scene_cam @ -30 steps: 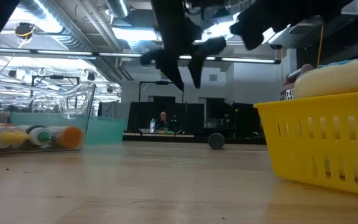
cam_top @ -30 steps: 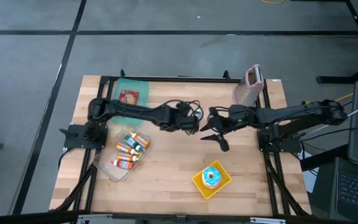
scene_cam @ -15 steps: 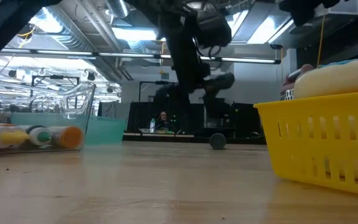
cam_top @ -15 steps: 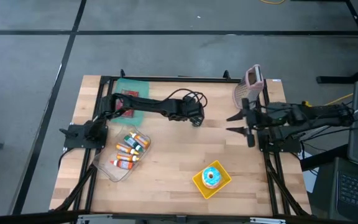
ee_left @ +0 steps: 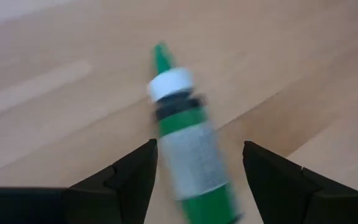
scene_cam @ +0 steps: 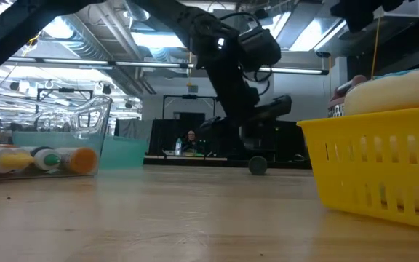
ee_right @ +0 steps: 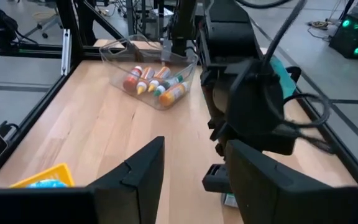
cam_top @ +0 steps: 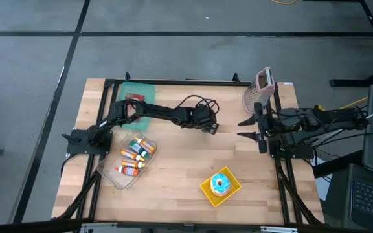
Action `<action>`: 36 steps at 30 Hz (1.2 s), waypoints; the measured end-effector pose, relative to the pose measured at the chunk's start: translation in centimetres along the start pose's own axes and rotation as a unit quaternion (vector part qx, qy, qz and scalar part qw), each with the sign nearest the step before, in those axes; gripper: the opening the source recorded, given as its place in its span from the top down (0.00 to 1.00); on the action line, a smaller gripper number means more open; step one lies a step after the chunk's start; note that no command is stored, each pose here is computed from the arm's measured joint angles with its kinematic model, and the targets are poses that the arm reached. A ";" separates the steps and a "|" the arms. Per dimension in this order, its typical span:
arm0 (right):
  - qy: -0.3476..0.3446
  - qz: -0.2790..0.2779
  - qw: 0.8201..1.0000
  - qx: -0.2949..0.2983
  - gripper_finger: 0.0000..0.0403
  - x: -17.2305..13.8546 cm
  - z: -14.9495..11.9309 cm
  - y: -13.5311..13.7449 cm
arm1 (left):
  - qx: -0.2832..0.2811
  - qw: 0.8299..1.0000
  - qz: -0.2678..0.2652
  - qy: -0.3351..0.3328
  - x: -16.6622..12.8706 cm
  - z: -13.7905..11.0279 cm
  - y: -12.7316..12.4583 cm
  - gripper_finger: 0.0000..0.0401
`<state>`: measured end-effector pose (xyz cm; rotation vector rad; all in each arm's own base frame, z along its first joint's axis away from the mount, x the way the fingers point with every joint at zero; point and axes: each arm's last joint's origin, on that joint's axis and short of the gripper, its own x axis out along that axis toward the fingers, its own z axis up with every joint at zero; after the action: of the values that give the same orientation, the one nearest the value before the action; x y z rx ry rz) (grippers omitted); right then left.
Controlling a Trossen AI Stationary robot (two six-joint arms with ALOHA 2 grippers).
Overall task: Pick & Place Food Item
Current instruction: Put the green food coloring bottle into the transparent bin
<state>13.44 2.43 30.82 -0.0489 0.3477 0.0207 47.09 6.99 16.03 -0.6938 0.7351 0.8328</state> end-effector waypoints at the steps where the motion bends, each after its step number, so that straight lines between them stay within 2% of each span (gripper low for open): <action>1: 0.001 0.000 1.000 0.001 0.58 0.1 0.0 0.0 | -0.003 1.000 -0.010 -0.007 0.0 0.1 -0.2 0.42; 6: 0.004 0.000 1.000 0.004 0.58 0.2 0.0 0.0 | -0.002 1.000 -0.024 0.006 0.6 0.2 -0.1 0.43; 17: 0.003 0.000 1.000 0.006 0.58 0.2 0.0 0.0 | -0.015 0.999 0.008 0.038 5.0 -2.0 1.0 0.44; 20: 0.004 0.000 1.000 0.006 0.58 0.2 0.0 0.0 | -0.003 0.999 0.022 0.036 5.0 -2.4 1.0 0.51; 26: 0.004 0.000 1.000 0.005 0.58 0.2 0.0 0.0 | 0.030 0.998 0.018 0.049 4.6 -2.4 0.9 0.74; 31: 0.004 0.000 1.000 0.006 0.58 0.2 0.0 0.0 | 0.049 0.997 0.009 0.057 4.5 -2.5 0.9 0.75; 36: 0.004 0.000 1.000 0.006 0.58 0.2 0.0 0.0 | 0.088 0.994 -0.001 0.065 2.6 -2.0 -0.1 0.75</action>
<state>13.60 2.47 30.73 -0.0375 0.3554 0.0182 47.77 6.42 12.82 -0.5941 0.9146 0.7156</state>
